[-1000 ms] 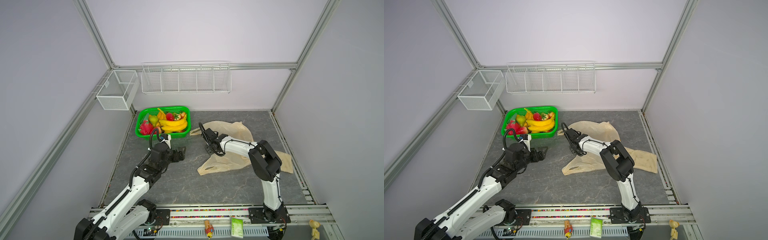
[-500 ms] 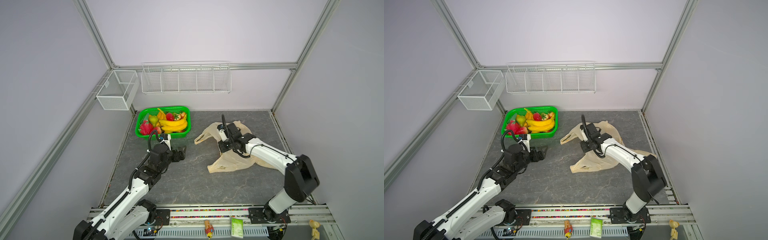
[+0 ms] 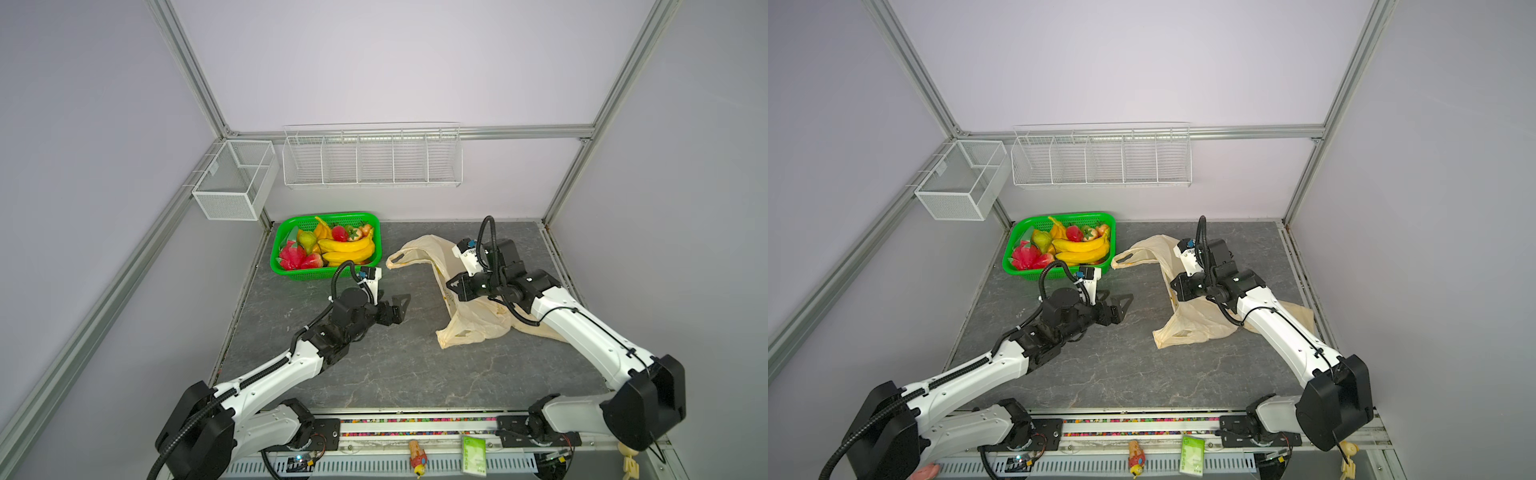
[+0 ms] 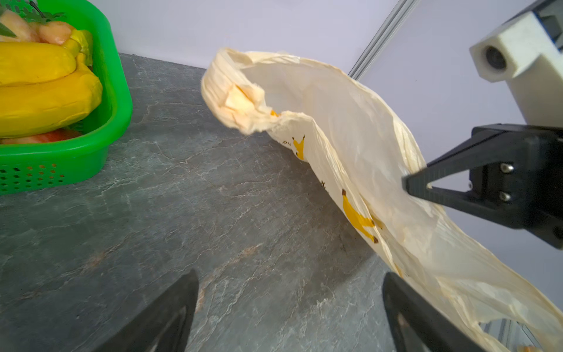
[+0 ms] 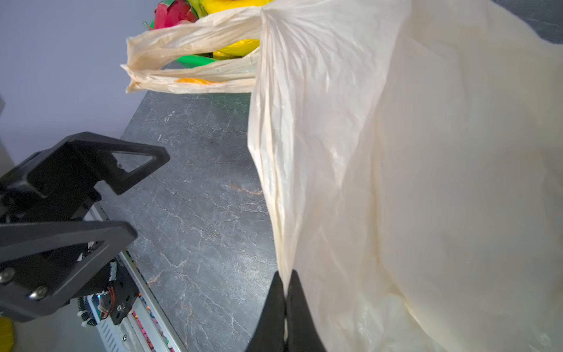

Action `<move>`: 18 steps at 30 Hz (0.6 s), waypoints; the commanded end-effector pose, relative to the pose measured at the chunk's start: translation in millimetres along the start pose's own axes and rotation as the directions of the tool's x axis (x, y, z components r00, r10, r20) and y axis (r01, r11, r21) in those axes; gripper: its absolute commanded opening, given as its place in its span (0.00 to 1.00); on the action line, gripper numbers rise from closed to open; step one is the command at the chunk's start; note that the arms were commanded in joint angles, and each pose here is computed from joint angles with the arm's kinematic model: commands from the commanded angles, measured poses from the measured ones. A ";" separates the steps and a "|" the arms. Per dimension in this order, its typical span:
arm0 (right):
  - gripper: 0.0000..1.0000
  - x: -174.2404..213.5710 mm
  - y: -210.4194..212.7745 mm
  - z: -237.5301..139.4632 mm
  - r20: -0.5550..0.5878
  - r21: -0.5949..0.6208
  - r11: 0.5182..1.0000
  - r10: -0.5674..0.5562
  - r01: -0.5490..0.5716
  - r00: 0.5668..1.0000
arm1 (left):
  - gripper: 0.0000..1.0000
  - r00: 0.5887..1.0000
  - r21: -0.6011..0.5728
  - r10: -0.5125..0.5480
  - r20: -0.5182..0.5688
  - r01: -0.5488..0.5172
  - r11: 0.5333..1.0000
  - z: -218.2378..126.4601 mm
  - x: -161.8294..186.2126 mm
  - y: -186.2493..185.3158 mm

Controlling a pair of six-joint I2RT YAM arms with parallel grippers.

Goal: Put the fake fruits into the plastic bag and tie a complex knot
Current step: 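Grasp the bag's handle with the left gripper while the right gripper holds the opposite side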

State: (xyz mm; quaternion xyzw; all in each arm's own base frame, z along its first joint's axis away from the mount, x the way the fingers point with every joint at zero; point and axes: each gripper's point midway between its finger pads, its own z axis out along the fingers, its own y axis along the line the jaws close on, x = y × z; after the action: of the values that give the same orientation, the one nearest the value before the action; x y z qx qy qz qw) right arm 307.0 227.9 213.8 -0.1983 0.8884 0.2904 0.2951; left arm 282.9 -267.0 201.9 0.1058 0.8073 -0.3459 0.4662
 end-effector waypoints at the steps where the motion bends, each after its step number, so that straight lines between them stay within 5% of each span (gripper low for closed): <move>1: 0.06 6.0 11.7 -6.1 -0.005 -0.062 0.998 0.027 -0.027 1.000 | 0.94 0.992 0.014 -0.025 0.124 0.023 1.000 7.6 -39.3 -12.2; 15: 0.06 8.1 24.0 -19.1 0.017 -0.110 0.994 -0.020 0.021 1.000 | 0.91 0.968 -0.053 -0.081 0.237 0.096 0.994 44.3 -86.1 9.1; 18: 0.06 9.0 23.7 -20.7 0.024 -0.105 0.994 -0.025 0.028 0.999 | 0.83 0.970 -0.061 -0.088 0.227 0.104 0.993 52.6 -89.3 14.9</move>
State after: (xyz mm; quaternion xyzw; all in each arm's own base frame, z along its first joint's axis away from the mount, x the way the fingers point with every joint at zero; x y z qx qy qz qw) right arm 287.7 232.2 231.7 -0.2120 0.8703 0.3292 0.2989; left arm 364.7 -273.6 237.2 0.0205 0.7781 -0.3326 0.5325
